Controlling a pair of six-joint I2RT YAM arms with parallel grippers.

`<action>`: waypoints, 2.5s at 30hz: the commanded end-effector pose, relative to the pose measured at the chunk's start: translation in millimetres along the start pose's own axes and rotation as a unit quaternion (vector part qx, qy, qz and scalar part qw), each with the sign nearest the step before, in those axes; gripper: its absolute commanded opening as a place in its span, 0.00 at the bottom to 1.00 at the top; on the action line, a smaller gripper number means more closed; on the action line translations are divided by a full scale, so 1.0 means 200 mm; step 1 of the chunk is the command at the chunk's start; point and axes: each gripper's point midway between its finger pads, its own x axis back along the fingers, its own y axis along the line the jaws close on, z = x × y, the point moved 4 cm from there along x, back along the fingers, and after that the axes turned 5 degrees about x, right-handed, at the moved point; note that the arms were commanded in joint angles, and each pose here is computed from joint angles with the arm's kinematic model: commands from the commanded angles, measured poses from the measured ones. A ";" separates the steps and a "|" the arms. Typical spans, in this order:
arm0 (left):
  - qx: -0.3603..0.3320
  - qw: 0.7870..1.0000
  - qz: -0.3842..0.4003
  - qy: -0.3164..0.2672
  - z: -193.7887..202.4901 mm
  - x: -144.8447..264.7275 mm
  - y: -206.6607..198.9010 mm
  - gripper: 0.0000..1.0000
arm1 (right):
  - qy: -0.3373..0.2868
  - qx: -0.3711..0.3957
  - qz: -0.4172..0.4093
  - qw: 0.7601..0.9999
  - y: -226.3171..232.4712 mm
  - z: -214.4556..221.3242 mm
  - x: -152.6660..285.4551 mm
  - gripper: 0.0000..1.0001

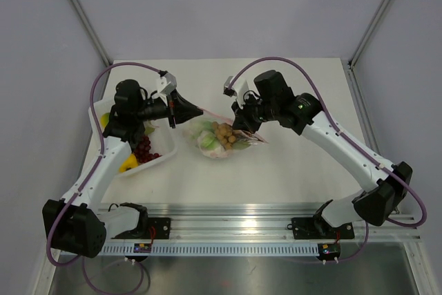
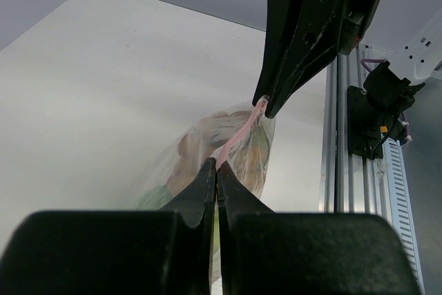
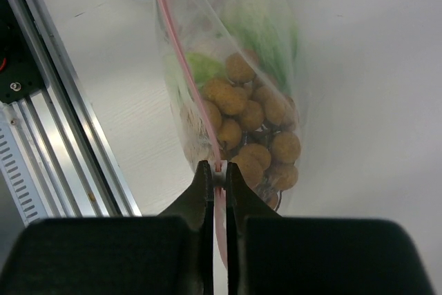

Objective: Place the food in the zip-top bag and seal the zipper
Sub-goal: Zip the zipper food storage bag at the center of the board, then place the zipper food storage bag at the center of the board.

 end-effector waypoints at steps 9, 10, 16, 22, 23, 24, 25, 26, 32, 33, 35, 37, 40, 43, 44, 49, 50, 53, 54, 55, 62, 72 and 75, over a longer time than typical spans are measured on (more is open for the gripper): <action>-0.053 0.997 -0.041 -0.043 -0.20 0.02 0.08 0.00 | -0.003 -0.043 0.021 0.999 0.08 0.16 0.13 0.00; -0.050 0.997 -0.044 -0.045 -0.22 0.02 0.10 0.00 | -0.001 -0.051 0.024 0.998 0.09 0.17 0.13 0.00; -0.044 0.996 -0.058 -0.056 -0.25 0.01 0.17 0.00 | 0.009 -0.090 0.048 0.995 0.14 0.30 0.21 0.00; -0.037 0.996 -0.064 -0.059 -0.24 0.01 0.20 0.00 | 0.019 -0.126 0.078 0.989 0.18 0.41 0.31 0.00; -0.039 0.995 -0.066 -0.060 -0.24 0.01 0.20 0.00 | 0.022 -0.131 0.082 0.988 0.19 0.43 0.31 0.01; -0.038 0.995 -0.068 -0.060 -0.24 0.01 0.20 0.00 | 0.020 -0.141 0.090 0.986 0.19 0.45 0.33 0.01; -0.039 0.995 -0.070 -0.062 -0.25 0.01 0.21 0.00 | 0.020 -0.143 0.096 0.985 0.19 0.46 0.34 0.01; -0.040 0.995 -0.072 -0.062 -0.25 0.02 0.21 0.00 | 0.019 -0.157 0.100 0.982 0.20 0.47 0.34 0.01; -0.050 0.993 -0.083 -0.068 -0.31 0.06 0.23 0.00 | 0.003 -0.186 0.111 0.976 0.23 0.52 0.37 0.01; -0.049 0.993 -0.082 -0.068 -0.31 0.06 0.23 0.00 | 0.000 -0.191 0.110 0.975 0.23 0.51 0.37 0.01; -0.046 0.994 -0.077 -0.070 -0.32 0.05 0.22 0.00 | -0.011 -0.192 0.114 0.975 0.22 0.49 0.37 0.00; -0.045 0.994 -0.075 -0.073 -0.32 0.06 0.21 0.00 | -0.016 -0.191 0.124 0.974 0.21 0.47 0.38 0.00; -0.040 0.994 -0.075 -0.075 -0.31 0.06 0.20 0.00 | -0.022 -0.197 0.169 0.966 0.14 0.44 0.42 0.00; -0.034 0.995 -0.058 -0.079 -0.32 0.03 0.17 0.00 | -0.033 -0.199 0.252 0.946 0.03 0.40 0.47 0.01; -0.030 0.995 -0.053 -0.077 -0.31 0.02 0.17 0.00 | -0.042 -0.198 0.273 0.940 -0.01 0.37 0.49 0.02; -0.018 0.995 -0.030 -0.094 -0.39 -0.14 0.17 0.00 | -0.047 -0.172 0.373 0.910 -0.29 0.26 0.58 0.02; -0.018 0.995 -0.025 -0.098 -0.41 -0.17 0.18 0.00 | -0.056 -0.171 0.385 0.905 -0.36 0.21 0.59 0.01; -0.018 0.992 -0.016 -0.124 -0.52 -0.24 0.25 0.00 | -0.072 -0.161 0.444 0.879 -0.59 0.13 0.70 0.01; -0.006 0.991 -0.010 -0.134 -0.54 -0.27 0.30 0.00 | -0.077 -0.154 0.455 0.874 -0.64 0.10 0.74 0.00; -0.020 0.989 0.000 -0.148 -0.63 -0.28 0.29 0.00 | -0.087 -0.149 0.468 0.867 -0.69 0.06 0.78 0.00; -0.009 0.983 0.055 -0.174 -0.80 -0.40 0.35 0.00 | -0.117 -0.084 0.503 0.852 -0.80 -0.13 0.94 0.02; 0.036 0.984 0.008 -0.173 -0.61 -0.23 0.30 0.99 | -0.105 -0.181 0.368 0.906 -0.44 0.35 0.64 0.72; 0.025 0.988 -0.074 -0.137 -0.57 -0.17 0.27 0.99 | -0.081 -0.240 0.428 0.867 -0.44 0.46 0.71 0.86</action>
